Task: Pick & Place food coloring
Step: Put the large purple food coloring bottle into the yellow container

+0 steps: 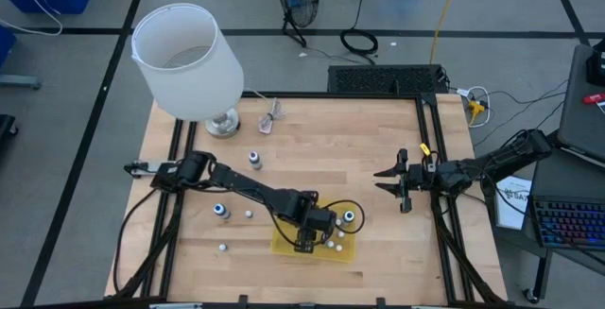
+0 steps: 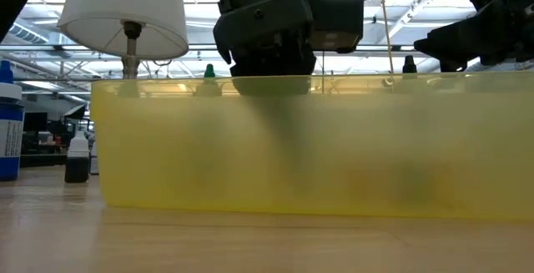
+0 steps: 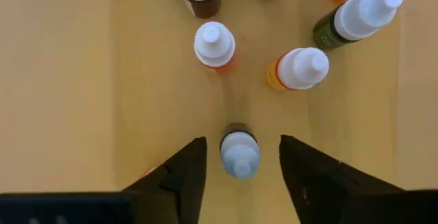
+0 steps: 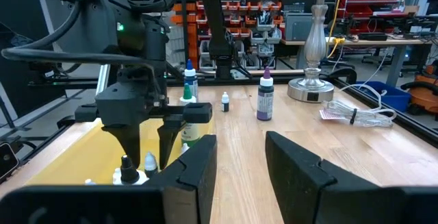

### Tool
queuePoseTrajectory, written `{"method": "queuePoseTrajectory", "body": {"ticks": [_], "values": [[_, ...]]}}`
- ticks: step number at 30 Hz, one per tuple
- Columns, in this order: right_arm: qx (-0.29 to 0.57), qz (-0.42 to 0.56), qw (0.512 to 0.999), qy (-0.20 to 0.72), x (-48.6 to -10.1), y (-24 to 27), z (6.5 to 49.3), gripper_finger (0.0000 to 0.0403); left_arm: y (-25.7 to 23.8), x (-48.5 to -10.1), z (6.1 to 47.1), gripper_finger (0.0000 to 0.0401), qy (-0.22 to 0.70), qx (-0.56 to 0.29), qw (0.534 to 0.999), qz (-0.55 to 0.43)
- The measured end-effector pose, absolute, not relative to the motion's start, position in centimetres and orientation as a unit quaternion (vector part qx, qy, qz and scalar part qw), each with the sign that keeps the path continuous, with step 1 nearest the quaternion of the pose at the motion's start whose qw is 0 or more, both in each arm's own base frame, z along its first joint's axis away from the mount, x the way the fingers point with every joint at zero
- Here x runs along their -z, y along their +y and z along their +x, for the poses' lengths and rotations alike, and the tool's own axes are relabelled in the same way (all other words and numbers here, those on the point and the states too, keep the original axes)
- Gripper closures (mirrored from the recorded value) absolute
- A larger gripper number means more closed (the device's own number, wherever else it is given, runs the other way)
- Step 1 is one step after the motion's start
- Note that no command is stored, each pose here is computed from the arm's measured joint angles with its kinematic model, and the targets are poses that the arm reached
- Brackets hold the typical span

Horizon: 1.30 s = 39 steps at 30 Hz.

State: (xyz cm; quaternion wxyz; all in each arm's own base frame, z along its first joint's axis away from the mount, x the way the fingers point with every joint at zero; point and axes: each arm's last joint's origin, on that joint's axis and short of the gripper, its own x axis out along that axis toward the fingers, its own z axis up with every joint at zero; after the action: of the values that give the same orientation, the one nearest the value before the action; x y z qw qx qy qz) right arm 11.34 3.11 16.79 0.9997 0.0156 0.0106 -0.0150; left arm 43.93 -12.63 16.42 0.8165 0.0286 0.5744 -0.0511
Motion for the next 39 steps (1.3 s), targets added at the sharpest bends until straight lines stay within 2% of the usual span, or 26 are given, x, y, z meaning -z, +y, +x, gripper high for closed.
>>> {"method": "queuePoseTrajectory", "body": {"ticks": [4,10,15,20,26,29,33,39], "values": [[0.015,0.016,1.000,0.011,-16.8,3.1,11.3,0.0289,-12.7,-17.0,44.1,0.0197,0.568,0.050,0.821,0.025],[0.015,0.016,1.000,0.010,-16.8,3.1,11.3,0.0289,-12.6,-20.2,44.6,0.0199,0.565,0.052,0.823,0.027],[0.015,0.016,1.000,0.010,-16.8,3.1,11.3,0.0289,-11.4,-24.9,43.6,0.0209,0.614,0.041,0.786,0.054],[0.015,0.016,1.000,0.011,-16.8,3.1,11.3,0.0289,-9.1,-29.8,41.0,0.0223,0.610,-0.021,0.788,0.077],[0.015,0.016,1.000,0.009,-16.8,3.1,11.3,0.0289,-5.0,-33.9,35.8,0.0241,0.577,-0.112,0.808,0.034],[0.015,0.016,1.000,0.011,-16.8,3.1,11.3,0.0289,-2.7,-34.0,32.6,0.0248,0.562,-0.183,0.807,-0.015],[0.015,0.016,1.000,0.011,-16.8,3.1,11.3,0.0289,0.4,-32.1,29.0,0.0244,0.556,-0.275,0.778,-0.098],[0.015,0.016,1.000,0.011,-16.8,3.1,11.3,0.0289,4.0,-28.7,26.5,0.0207,0.581,-0.311,0.727,-0.192]]}}
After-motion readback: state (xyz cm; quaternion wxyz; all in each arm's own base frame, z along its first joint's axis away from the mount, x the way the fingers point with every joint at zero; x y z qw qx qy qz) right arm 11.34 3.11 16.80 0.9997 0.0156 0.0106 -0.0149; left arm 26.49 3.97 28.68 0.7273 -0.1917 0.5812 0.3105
